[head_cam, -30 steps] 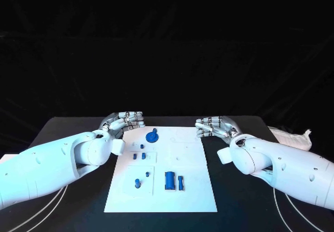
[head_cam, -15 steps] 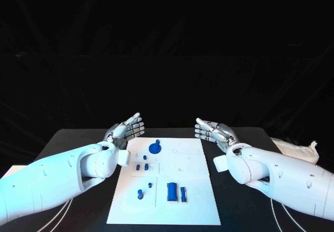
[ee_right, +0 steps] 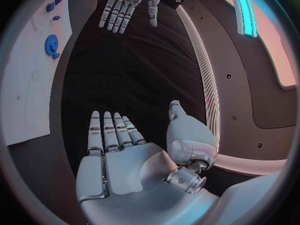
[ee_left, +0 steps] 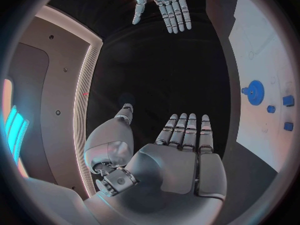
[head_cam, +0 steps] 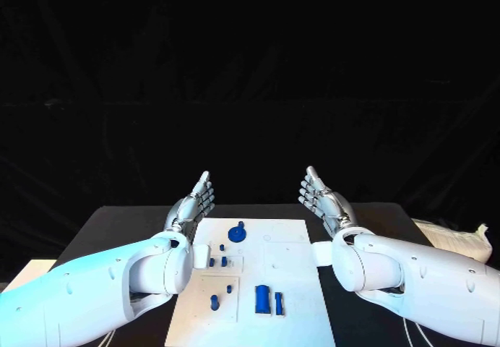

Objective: Assemble the parts on the task board

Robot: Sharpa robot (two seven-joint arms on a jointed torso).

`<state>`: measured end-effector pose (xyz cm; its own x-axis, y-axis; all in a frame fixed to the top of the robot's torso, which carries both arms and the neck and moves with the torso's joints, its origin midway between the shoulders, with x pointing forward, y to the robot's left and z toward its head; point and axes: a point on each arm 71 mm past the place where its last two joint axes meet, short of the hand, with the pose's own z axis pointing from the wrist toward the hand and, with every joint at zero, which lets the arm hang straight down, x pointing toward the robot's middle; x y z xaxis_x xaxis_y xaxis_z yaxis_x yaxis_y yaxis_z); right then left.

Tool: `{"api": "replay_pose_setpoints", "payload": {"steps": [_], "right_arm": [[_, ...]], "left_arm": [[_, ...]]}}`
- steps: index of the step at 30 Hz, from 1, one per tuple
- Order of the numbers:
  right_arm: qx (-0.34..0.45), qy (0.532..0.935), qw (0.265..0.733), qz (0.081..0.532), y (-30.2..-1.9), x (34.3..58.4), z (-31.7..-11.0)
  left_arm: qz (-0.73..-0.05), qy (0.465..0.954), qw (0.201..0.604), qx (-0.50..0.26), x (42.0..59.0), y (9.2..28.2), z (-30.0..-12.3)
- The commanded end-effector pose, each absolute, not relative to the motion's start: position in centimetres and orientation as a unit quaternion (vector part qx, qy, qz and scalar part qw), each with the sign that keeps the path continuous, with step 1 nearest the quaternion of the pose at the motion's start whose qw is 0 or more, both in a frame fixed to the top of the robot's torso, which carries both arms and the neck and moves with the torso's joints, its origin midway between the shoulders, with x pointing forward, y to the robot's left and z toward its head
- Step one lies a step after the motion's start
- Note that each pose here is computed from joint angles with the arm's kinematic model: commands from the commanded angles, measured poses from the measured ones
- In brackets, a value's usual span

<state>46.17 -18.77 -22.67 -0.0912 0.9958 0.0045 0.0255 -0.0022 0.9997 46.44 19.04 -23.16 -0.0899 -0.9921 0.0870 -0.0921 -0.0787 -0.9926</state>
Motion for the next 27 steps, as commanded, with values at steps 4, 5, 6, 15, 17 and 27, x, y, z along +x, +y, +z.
{"api": "replay_pose_setpoints", "payload": {"steps": [4,5,6,15,17,27], "right_arm": [[0.498,0.502,0.493,0.507,-19.24,46.18,-22.42],[0.498,0.502,0.493,0.507,-19.24,46.18,-22.42],[0.498,0.502,0.493,0.507,-19.24,46.18,-22.42],[0.498,0.502,0.493,0.507,-19.24,46.18,-22.42],[0.498,0.502,0.493,0.507,-19.24,46.18,-22.42],[0.498,0.502,0.493,0.507,-19.24,46.18,-22.42]], "left_arm": [[-0.507,0.502,0.493,-0.498,46.18,19.24,-22.42],[-0.507,0.502,0.493,-0.498,46.18,19.24,-22.42],[-0.507,0.502,0.493,-0.498,46.18,19.24,-22.42],[-0.507,0.502,0.493,-0.498,46.18,19.24,-22.42],[-0.507,0.502,0.493,-0.498,46.18,19.24,-22.42],[-0.507,0.502,0.493,-0.498,46.18,19.24,-22.42]]}}
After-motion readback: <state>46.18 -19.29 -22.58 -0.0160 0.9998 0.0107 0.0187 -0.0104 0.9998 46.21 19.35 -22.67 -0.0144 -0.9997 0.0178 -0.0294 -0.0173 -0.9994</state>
